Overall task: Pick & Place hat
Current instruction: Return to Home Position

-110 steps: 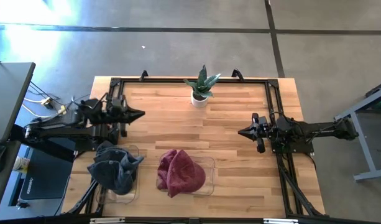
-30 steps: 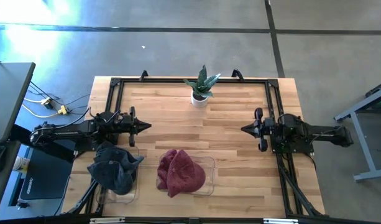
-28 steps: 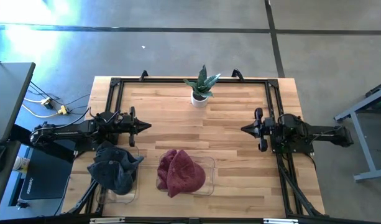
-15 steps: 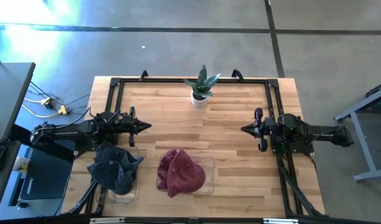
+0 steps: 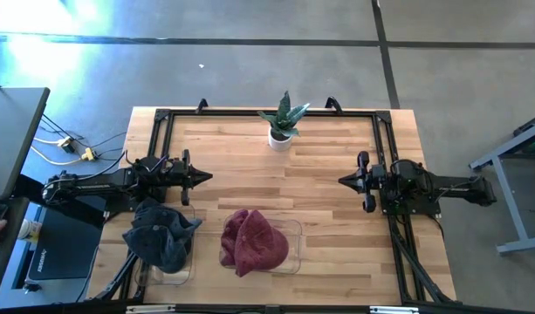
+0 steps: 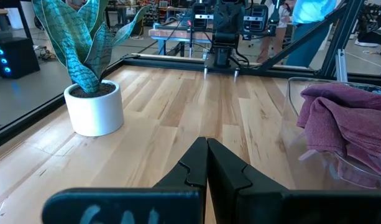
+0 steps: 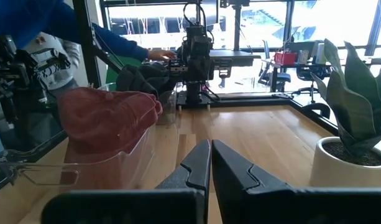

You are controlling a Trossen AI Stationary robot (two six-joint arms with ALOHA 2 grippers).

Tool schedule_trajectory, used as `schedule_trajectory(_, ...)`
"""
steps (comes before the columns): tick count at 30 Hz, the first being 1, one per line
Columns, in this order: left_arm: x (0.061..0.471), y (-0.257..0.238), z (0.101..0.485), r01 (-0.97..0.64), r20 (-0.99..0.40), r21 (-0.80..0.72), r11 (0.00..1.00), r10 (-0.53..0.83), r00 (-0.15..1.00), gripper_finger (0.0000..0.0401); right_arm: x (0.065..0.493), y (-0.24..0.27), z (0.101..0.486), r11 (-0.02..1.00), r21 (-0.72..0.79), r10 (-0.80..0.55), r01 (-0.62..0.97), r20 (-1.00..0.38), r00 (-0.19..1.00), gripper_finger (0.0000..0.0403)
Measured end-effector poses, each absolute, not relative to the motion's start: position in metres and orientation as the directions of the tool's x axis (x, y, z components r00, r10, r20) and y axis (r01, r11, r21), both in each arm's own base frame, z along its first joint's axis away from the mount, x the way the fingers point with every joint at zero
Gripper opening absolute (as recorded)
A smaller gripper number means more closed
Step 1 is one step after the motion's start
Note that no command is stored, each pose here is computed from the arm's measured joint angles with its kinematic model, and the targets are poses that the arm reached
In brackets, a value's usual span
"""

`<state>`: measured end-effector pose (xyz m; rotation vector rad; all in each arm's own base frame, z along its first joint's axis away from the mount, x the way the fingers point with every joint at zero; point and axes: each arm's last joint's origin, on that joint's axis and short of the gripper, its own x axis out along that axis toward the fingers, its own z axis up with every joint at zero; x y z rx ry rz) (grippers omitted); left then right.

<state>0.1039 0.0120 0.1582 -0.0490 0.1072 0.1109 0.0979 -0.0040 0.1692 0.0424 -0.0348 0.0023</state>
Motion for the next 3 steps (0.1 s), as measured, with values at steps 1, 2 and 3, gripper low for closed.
schedule_trajectory(1,0.1039,0.0120,0.1582,-0.113,-0.109,-0.043,0.993,0.107,0.988,0.0001,0.0979,-0.0040,0.1692,0.999,0.042,0.002,-0.003,0.035,0.999,0.0012)
schedule_trajectory(2,0.1039,0.0120,0.1583,-0.113,-0.109,-0.043,0.993,0.108,0.988,0.0001,0.0979,-0.0040,0.1692,0.999,0.042,0.002,-0.003,0.035,0.999,0.0012)
schedule_trajectory(3,0.1039,0.0120,0.1583,-0.113,-0.109,-0.043,0.993,0.108,0.988,0.0001,0.0979,-0.0040,0.1692,0.999,0.042,0.002,-0.003,0.035,0.999,0.0012)
